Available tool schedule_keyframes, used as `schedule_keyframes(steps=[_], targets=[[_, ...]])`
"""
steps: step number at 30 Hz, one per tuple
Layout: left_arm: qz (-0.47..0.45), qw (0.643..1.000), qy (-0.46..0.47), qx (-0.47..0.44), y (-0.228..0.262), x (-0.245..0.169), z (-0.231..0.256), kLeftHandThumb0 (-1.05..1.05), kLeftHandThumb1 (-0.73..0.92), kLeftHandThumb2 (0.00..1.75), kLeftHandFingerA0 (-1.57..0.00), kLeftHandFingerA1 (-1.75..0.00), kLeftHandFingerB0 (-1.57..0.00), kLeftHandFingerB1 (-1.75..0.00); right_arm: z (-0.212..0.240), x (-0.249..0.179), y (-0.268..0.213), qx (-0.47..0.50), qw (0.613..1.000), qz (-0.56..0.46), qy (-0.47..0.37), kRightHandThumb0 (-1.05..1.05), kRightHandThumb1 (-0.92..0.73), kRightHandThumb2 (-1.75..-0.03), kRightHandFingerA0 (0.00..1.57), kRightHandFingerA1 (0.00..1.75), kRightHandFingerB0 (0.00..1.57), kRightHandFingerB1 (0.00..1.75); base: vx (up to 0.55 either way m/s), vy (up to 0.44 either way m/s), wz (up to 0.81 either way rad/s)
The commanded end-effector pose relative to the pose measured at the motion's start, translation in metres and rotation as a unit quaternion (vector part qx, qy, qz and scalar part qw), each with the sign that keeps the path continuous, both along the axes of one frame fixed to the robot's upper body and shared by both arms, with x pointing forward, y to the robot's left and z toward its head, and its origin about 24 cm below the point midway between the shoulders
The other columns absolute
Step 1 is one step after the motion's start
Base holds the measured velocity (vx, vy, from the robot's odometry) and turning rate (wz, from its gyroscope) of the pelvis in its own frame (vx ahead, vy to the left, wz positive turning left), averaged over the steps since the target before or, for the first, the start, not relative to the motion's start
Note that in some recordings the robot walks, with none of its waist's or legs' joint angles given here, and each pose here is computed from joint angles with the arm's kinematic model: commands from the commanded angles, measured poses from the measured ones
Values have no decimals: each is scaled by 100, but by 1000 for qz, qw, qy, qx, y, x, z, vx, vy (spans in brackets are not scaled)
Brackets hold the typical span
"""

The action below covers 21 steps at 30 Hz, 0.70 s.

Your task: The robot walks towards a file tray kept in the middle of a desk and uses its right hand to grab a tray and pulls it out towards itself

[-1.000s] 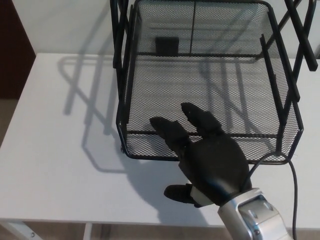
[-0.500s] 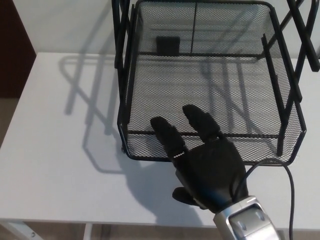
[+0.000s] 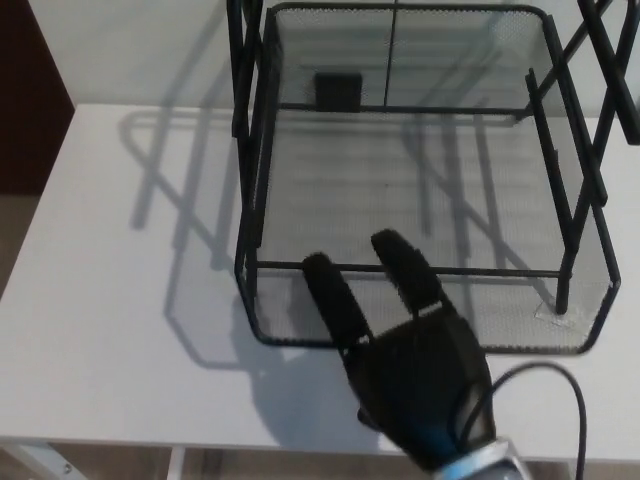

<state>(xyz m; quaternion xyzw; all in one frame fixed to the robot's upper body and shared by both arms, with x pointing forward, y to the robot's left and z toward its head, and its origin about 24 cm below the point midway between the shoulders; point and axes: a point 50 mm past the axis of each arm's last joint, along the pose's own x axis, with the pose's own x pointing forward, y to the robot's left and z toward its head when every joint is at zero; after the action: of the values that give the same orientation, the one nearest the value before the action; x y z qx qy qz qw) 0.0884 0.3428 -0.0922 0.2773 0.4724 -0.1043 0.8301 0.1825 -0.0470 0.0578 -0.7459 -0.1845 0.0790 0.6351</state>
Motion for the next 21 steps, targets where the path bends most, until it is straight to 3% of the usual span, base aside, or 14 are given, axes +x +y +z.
schedule_keyframes(steps=[1,11,20,21], targets=[[-44,999,-10,9,3,5,8,-35,58,58,-66,-46,-51,-52,-21,-30,-4,-64,996,-7,55,-69,-47,-55,3,38,12,33,0,0,0],[-42,999,-12,7,4,7,9,-36,58,57,-65,-45,-53,-51,-49,-59,-15,-53,990,-11,132,-69,-45,-55,3,37,15,33,0,0,0],[-51,999,-11,11,4,6,9,-36,58,57,-66,-46,-54,-52,-36,-97,-11,-25,989,31,146,-73,-50,-56,4,39,18,34,0,0,0],[-48,999,-10,10,4,6,9,-36,58,57,-67,-47,-54,-52,-33,-103,-10,-24,988,36,151,-72,-41,-79,4,39,10,43,0,0,0]])
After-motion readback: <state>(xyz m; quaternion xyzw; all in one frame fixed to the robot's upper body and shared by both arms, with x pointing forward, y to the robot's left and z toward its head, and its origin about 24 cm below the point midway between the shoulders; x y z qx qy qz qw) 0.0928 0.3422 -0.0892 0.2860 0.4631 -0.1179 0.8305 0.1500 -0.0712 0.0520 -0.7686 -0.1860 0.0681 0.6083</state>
